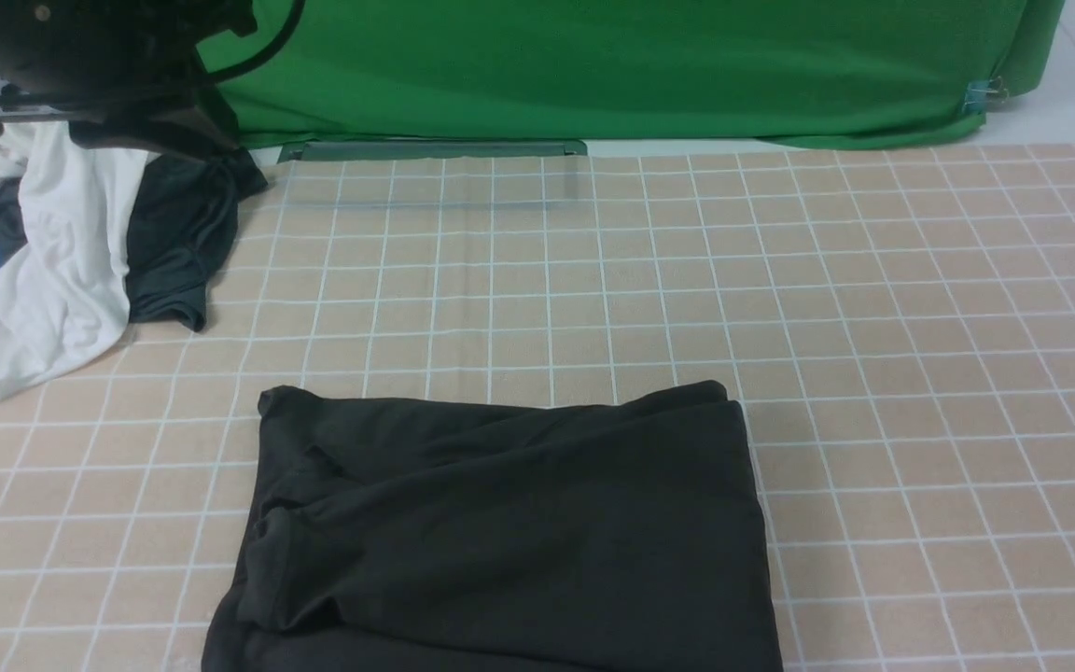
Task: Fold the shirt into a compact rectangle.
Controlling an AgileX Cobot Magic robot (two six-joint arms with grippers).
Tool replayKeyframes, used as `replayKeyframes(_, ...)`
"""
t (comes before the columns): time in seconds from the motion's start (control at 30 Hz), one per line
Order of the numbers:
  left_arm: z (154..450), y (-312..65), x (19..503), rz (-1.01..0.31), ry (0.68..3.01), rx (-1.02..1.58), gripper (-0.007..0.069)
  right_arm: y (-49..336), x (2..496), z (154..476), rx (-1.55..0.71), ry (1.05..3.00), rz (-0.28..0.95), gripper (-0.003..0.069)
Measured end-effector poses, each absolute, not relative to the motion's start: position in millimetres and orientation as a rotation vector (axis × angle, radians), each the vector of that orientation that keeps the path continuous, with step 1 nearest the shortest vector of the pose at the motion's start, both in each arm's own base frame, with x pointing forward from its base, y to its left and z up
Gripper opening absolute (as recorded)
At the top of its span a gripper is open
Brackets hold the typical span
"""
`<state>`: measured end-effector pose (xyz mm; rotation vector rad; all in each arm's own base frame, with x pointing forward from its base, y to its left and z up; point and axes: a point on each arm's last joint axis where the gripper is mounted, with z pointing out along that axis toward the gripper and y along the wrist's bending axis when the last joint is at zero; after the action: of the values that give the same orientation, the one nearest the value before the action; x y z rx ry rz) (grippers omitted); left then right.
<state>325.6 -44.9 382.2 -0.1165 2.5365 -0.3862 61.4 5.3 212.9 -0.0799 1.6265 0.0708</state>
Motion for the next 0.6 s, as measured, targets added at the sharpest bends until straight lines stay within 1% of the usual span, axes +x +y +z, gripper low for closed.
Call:
replayKeyframes(0.07,381.7,-45.0,324.8,-0.388,2.547,-0.113,0.0108,5.2,60.1,201.2,-0.065,1.641,0.085,0.0111)
replayKeyframes(0.13,380.7,-46.0,322.7,-0.402,2.572,-0.113,0.0108,4.9,58.3,197.9,-0.048,1.649,0.098,0.0114)
replayKeyframes(0.2,380.5,-46.5,319.1,-0.409,2.604,-0.108,0.0108,3.9,56.4,191.9,-0.033,1.699,0.098,0.0123)
replayKeyframes(0.43,391.9,-45.8,303.1,-0.411,2.624,-0.086,0.0102,2.4,55.9,190.9,0.000,1.710,0.088,0.0144)
replayKeyframes(0.6,411.7,-44.1,283.9,-0.410,2.562,-0.072,0.0019,1.5,55.9,190.6,0.017,1.713,0.077,0.0162)
